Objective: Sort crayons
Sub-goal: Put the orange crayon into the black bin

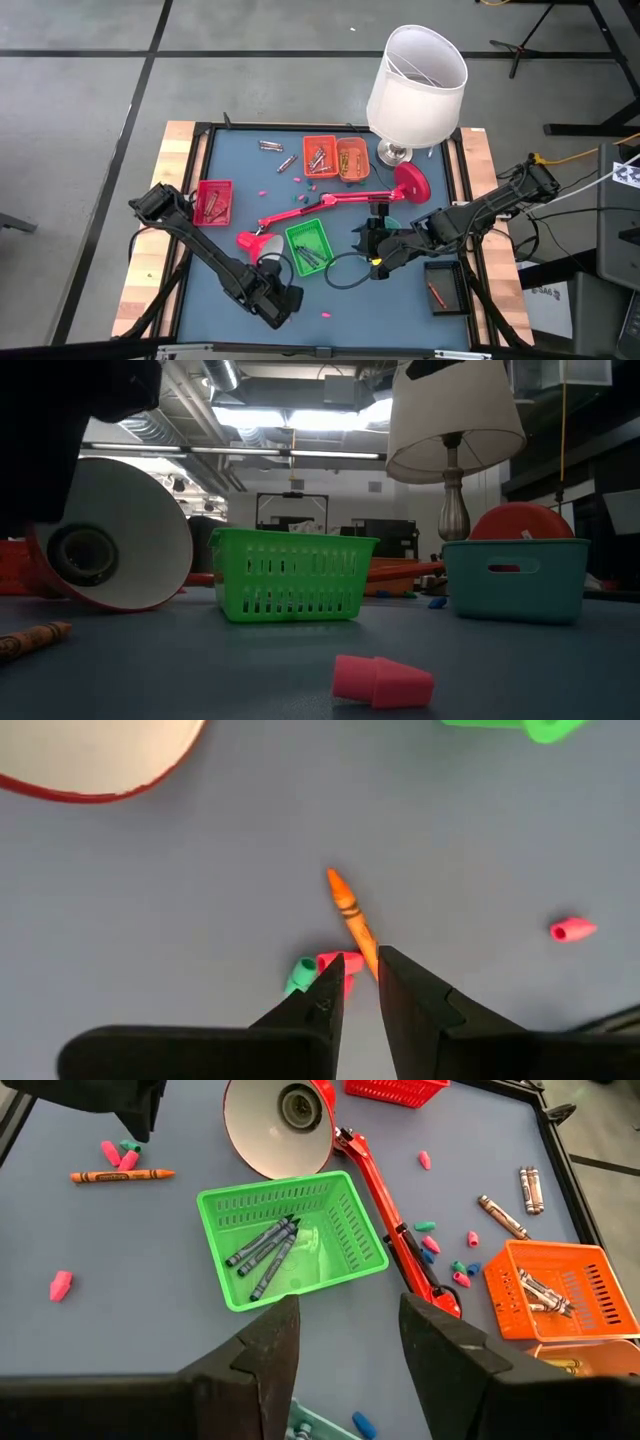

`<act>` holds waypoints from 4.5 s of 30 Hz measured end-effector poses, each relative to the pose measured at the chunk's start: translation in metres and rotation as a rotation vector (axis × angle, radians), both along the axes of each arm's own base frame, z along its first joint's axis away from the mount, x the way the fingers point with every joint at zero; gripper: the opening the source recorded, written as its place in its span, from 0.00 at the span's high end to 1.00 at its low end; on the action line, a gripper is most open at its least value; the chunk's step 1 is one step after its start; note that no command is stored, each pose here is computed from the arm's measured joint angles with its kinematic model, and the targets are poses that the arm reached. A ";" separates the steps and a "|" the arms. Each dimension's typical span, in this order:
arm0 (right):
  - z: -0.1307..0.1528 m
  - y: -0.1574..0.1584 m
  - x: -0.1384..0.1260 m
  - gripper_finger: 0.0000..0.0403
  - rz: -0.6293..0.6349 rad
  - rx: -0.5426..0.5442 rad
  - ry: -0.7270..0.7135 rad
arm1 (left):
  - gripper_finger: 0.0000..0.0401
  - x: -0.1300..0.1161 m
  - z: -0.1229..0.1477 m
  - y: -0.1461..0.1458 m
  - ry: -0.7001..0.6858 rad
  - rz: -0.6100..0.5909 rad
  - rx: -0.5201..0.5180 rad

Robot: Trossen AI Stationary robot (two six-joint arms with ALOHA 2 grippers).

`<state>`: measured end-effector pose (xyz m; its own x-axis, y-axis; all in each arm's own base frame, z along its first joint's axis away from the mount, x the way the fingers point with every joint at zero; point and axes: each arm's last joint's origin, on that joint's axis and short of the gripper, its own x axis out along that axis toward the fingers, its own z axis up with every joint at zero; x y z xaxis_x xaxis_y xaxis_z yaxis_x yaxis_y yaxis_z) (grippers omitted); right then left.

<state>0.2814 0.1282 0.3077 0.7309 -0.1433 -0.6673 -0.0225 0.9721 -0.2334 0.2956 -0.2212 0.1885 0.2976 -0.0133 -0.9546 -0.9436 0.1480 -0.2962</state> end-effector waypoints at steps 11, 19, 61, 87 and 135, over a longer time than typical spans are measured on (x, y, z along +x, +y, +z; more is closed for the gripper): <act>0.000 0.000 0.000 0.57 0.000 0.000 -0.001 | 0.88 0.005 -0.012 0.001 -0.033 0.024 0.030; 0.000 0.000 0.000 0.57 0.000 0.000 0.000 | 0.88 0.012 -0.037 -0.006 0.018 0.009 -0.014; 0.000 0.000 0.000 0.57 0.000 0.000 0.000 | 0.88 0.015 -0.046 -0.005 0.019 0.076 0.001; 0.000 0.000 0.000 0.57 0.000 0.000 0.000 | 0.89 0.018 -0.060 -0.007 -0.007 0.103 0.042; -0.004 -0.033 -0.061 0.57 -0.115 0.147 -0.291 | 0.99 0.054 0.084 0.060 -0.518 -0.641 0.965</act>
<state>0.2208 0.0948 0.3035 0.8784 -0.1540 -0.4525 0.1365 0.9881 -0.0712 0.3492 -0.1614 0.2725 0.8358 0.3406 -0.4306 -0.4292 0.8944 -0.1257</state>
